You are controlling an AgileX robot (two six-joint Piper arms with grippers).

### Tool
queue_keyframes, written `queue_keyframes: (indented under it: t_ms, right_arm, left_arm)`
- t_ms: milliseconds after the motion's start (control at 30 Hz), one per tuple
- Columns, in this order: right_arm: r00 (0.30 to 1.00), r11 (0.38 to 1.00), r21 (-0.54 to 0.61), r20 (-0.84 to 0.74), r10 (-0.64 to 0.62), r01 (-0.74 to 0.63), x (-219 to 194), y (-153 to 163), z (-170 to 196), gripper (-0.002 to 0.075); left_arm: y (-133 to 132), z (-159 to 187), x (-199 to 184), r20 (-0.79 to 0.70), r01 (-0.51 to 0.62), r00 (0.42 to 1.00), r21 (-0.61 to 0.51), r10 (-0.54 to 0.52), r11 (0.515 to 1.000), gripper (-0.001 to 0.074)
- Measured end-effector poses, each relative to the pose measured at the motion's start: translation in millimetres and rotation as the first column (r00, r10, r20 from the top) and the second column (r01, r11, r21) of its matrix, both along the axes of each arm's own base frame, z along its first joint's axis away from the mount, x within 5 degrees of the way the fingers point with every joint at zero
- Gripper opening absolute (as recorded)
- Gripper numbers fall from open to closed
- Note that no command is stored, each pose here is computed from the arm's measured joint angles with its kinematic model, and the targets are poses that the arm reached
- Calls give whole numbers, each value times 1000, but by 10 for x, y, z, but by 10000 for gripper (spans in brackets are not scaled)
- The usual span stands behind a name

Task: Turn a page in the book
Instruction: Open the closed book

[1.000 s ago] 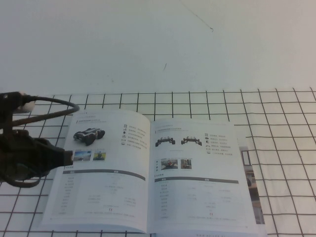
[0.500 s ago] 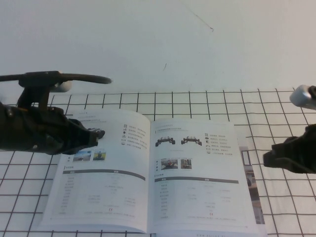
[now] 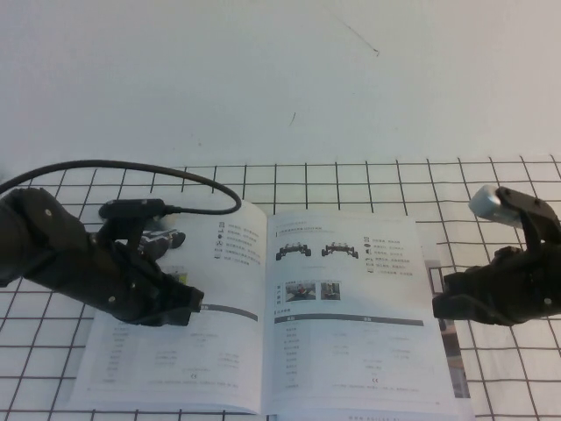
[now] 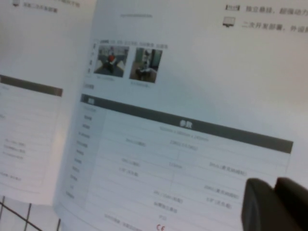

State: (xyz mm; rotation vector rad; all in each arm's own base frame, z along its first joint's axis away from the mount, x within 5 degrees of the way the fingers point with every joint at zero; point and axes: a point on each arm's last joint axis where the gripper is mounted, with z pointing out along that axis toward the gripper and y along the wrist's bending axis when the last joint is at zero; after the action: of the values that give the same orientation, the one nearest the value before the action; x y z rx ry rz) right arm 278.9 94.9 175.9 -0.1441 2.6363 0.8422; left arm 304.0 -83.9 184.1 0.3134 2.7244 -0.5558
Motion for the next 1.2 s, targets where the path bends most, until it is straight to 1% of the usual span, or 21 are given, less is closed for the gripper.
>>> queue_keyframes:
  t_ms: [100, 267, 367, 500, 767, 1067, 1200]
  right_arm:
    - [1000, 1000, -10, -25, 8, -8, 17, 2, -97, 115]
    - [999, 1000, -27, -31, 13, -14, 36, -4, -171, 262]
    - [1000, 999, -43, -31, 4, -5, 56, -15, -216, 310]
    - [998, 998, -56, -58, -4, 0, 75, -21, -322, 328]
    - [995, 998, -62, -103, -3, -3, 86, -13, -477, 331]
    - [998, 1000, 5, -62, 18, -18, 115, 40, -463, 331]
    - [999, 1000, 13, -50, 19, -19, 123, 47, -456, 331]
  left_arm:
    - [5, -158, 27, -40, 16, 999, 24, -15, 1000, -3]
    - [21, -367, 49, -92, 44, 995, 63, -38, 997, -3]
    - [21, -438, 63, -109, 45, 993, 68, -37, 997, -3]
    - [17, -444, 81, -111, 46, 993, 67, -38, 997, -3]
    - [15, -458, 79, -118, 48, 992, 66, -40, 997, -3]
    - [11, -457, 85, -122, 50, 992, 63, -42, 997, -2]
    - [10, -458, 88, -122, 53, 991, 63, -45, 997, -2]
